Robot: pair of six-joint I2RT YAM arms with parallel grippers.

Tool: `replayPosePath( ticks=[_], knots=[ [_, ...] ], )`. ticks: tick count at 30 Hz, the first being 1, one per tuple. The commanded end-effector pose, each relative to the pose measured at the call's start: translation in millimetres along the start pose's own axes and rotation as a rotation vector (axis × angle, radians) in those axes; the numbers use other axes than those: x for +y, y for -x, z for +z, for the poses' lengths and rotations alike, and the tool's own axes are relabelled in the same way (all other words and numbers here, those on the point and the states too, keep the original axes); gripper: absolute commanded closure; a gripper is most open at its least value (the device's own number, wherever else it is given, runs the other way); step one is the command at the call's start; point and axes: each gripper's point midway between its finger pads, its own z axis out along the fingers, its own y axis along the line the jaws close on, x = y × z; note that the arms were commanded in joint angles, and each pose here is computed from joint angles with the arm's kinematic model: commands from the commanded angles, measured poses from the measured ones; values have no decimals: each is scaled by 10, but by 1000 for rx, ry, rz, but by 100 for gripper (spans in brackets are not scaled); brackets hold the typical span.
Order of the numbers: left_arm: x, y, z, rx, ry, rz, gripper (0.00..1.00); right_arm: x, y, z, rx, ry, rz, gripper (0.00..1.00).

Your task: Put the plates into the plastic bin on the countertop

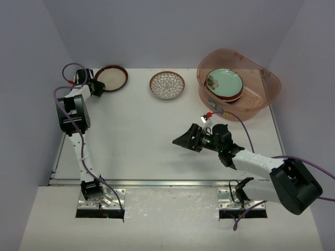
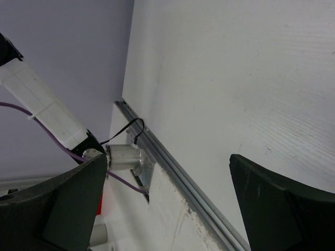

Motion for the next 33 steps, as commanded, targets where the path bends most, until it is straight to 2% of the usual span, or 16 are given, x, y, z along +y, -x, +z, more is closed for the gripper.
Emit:
replayPosePath(
  ticks=[1,2,7,8,10,11,13,14,15,17,19,21,23,24,29,33],
  knots=[
    [401,-235,168,70,121,18,82,72,127,4,-48,14,-58,1],
    [425,-262,171,78,129,20,98,45,131,7,-52,4,-60,1],
    [545,-381,46,87,128,11,100,-9,168,30,-67,-24,-64,1],
    [440,-325,-67,66,90,13,100,-9,174,39,-66,-26,-65,1],
    [579,-409,-319,33,93,16,100,-16,175,54,-63,-30,-64,1],
    [346,-239,-575,-50,20,11,100,-29,179,67,-62,-34,-62,1],
    [215,-254,-973,-104,-98,-4,100,-31,188,101,-53,-35,-67,1],
    [387,-413,-1036,-77,-91,-8,100,9,195,120,-42,-22,-71,1],
    [232,-474,-1256,-54,-185,-4,100,51,223,170,-30,-12,-83,1],
    [233,-665,-1499,-3,-259,1,100,94,236,241,5,-3,-95,1],
    [394,-1032,-1757,65,-305,28,100,177,263,332,50,20,-122,1],
    [368,-1142,-2049,70,-377,58,100,199,321,453,95,3,-145,1],
    [571,-1362,-2229,110,-394,85,100,184,393,556,119,-26,-177,1],
    [482,-1366,-2341,109,-443,104,100,247,463,588,110,-13,-209,1],
    [692,-1695,-2749,170,-551,185,100,-9,575,768,173,-120,-268,1],
    [719,-1964,-3128,249,-725,253,100,-195,575,855,266,-149,-275,1]
  ],
)
